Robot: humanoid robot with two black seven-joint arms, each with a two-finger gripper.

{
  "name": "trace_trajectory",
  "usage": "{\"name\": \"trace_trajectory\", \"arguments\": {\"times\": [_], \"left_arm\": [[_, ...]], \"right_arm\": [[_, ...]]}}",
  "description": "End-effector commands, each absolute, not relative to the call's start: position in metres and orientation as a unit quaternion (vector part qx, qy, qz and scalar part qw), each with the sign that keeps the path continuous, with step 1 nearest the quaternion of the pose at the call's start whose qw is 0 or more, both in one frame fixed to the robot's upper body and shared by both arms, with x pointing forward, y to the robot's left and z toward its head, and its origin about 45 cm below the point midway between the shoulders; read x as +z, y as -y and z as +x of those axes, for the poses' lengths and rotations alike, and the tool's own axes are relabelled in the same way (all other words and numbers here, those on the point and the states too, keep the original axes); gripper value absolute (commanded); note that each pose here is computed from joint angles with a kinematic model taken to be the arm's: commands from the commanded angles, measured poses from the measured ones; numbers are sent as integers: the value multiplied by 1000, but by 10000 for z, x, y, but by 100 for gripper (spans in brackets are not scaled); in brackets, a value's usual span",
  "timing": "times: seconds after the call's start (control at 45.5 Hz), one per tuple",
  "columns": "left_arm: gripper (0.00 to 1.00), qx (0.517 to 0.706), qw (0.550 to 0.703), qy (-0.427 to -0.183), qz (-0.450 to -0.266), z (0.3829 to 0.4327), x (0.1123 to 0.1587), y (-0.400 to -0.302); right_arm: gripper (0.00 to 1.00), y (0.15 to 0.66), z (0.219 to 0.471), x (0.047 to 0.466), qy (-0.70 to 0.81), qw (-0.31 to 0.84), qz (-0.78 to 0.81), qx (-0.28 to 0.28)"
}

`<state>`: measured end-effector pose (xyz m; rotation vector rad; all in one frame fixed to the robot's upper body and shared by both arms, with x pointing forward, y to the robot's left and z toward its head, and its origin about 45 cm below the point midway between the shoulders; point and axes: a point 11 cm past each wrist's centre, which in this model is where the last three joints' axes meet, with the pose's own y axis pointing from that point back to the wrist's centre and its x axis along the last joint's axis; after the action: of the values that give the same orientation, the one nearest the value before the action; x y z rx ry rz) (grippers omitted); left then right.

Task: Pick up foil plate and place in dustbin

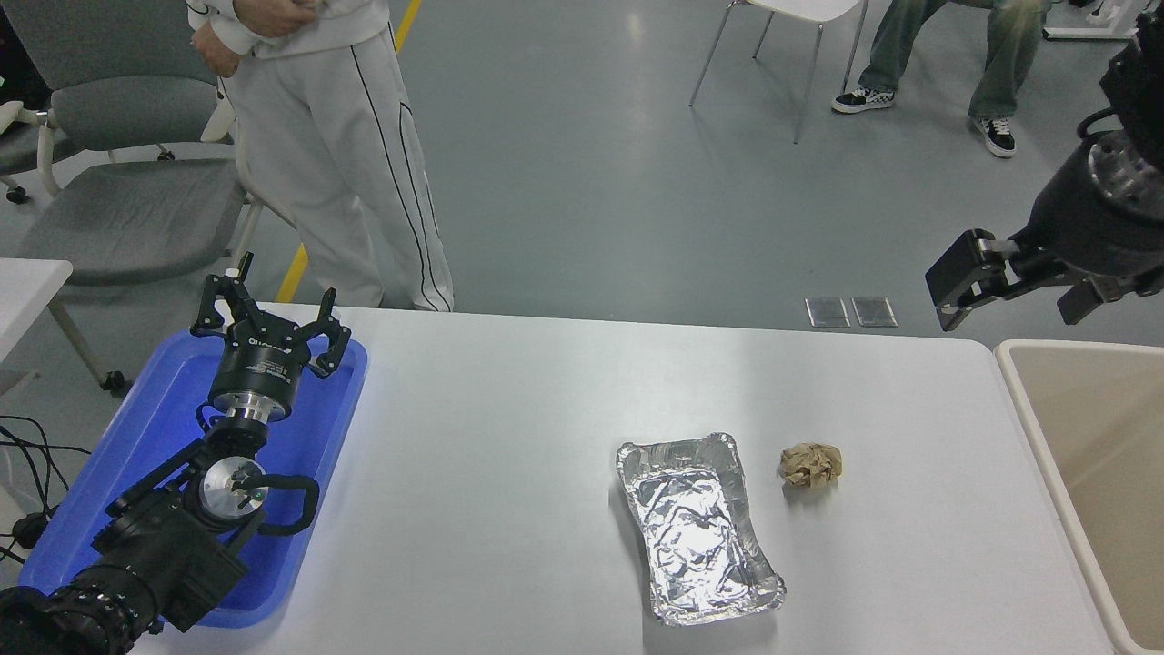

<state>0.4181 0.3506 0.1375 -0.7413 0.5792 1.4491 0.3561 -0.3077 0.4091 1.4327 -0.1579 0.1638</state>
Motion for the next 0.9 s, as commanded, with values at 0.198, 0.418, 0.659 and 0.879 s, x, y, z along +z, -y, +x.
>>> {"name": "trace_trajectory", "arguments": {"times": [0.198,0.418,0.659,0.879], "left_arm": [[100,638,649,-255,-327,4177,1372,-3506],[100,637,650,-255,-327,4182,1377,-3503],[100,637,650,-255,-327,4182,1377,-3503],[100,637,649,-255,-327,4183,1379,-3505]], "right_arm": [[100,3088,3557,4079,73,745,659,73],[100,3091,3546,3995,65,746,659,65],[100,2807,3591,3972,50,719,688,87],[100,2743,3587,3892,37,717,691,86]]}}
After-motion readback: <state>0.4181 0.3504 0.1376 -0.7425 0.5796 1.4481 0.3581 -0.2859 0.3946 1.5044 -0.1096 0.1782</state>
